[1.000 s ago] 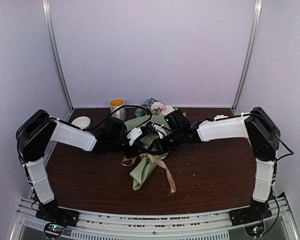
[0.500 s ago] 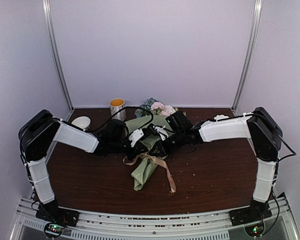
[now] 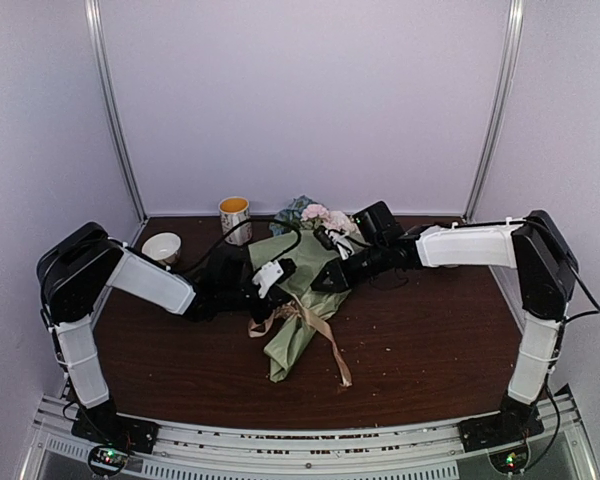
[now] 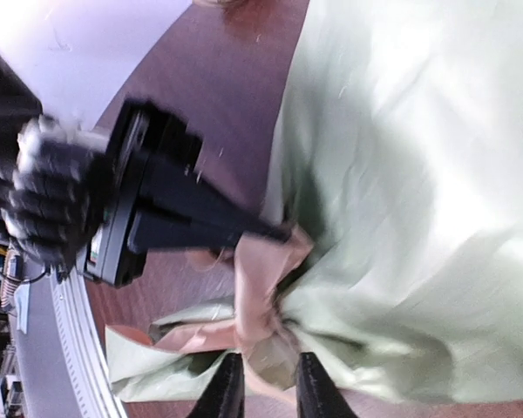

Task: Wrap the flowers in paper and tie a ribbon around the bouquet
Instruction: Cross the half-tied ribbon over the folded bouquet.

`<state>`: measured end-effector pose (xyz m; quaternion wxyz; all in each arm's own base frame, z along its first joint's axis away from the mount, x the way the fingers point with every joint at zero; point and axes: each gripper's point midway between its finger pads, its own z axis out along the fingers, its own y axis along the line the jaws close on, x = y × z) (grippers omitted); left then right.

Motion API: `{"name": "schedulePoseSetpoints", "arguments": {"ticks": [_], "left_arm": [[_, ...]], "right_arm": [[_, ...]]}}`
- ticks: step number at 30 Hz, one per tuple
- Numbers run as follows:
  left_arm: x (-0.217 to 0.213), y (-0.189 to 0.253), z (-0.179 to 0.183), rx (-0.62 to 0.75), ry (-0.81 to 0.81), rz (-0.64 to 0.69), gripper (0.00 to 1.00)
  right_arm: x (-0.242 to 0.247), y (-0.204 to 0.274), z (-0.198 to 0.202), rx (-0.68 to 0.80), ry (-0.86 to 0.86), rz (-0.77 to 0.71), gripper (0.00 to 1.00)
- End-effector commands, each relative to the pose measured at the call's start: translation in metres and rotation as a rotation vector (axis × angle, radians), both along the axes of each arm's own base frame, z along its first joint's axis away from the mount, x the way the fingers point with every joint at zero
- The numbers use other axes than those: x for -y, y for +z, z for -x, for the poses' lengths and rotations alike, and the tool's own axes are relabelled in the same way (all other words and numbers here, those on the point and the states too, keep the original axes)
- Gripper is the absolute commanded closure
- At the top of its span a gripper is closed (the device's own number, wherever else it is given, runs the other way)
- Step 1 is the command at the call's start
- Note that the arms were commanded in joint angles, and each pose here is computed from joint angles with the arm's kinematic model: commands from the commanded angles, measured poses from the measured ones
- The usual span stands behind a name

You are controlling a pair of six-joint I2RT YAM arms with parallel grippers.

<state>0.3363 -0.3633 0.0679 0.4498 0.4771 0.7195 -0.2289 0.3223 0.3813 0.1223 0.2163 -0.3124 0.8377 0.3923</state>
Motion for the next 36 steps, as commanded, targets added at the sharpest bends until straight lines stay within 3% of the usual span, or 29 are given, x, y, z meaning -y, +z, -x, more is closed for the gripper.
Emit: {"name": "schedulePoseSetpoints", "arguments": {"ticks": [1, 11, 24, 36], "left_arm": [[0.001, 0.024, -0.007, 0.068, 0.021, 0.055, 1.00], [0.001, 0.023, -0.007, 0.066, 0.023, 0.055, 1.00], [0.002, 0.024, -0.007, 0.060, 0.024, 0.065, 1.00], [0.002, 0.024, -0.006, 0.052, 0.022, 0.072, 1.00]], "right_arm": [[-0.013, 0.011, -0.027, 0.022, -0.033, -0.024, 0.83], [-0.048, -0.010, -0.027, -0.042, 0.044, -0.009, 0.87], [-0.046, -0.026, -0.001, -0.123, 0.133, -0.016, 0.86], [-0.040, -0.044, -0.007, -0.123, 0.084, 0.042, 0.78]]}}
